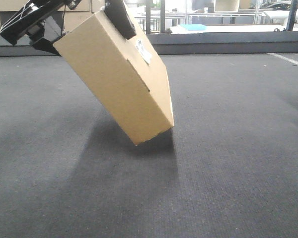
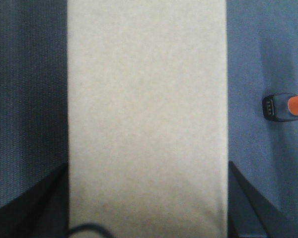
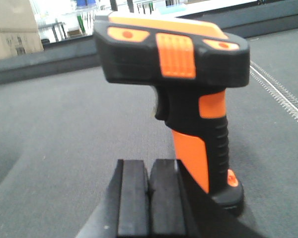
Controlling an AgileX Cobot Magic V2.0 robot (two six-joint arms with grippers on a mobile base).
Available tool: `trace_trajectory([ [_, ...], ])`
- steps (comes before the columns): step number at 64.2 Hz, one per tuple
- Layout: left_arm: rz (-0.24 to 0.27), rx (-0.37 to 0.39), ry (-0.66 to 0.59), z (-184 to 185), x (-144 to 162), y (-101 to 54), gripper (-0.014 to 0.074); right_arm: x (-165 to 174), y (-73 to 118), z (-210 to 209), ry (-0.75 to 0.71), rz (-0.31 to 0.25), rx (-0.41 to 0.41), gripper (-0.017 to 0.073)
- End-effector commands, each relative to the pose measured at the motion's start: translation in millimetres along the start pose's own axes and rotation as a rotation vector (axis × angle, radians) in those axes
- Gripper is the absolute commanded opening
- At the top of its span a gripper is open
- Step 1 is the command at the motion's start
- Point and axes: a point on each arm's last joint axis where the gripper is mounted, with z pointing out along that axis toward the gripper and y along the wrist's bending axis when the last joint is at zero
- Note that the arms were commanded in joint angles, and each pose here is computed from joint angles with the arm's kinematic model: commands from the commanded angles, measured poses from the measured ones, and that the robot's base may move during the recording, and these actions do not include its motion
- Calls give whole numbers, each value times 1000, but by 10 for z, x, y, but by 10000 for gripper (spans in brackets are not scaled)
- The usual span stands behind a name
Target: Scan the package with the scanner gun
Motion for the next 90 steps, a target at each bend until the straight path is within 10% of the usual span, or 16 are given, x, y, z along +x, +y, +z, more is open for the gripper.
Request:
trace_trajectory([
  [1, 1, 19, -34, -16, -22, -32, -111, 5, -8, 41, -69, 8, -8, -162],
  [48, 12, 14, -43, -17, -31, -28, -111, 36, -73, 365, -50, 40, 89, -162],
  [70, 12, 14, -43, -17, -31, -28, -111, -26, -96, 512, -35, 79, 149, 416],
  [90, 12, 21, -60, -18, -46, -35, -111, 24, -101, 529, 22, 82, 157, 436],
])
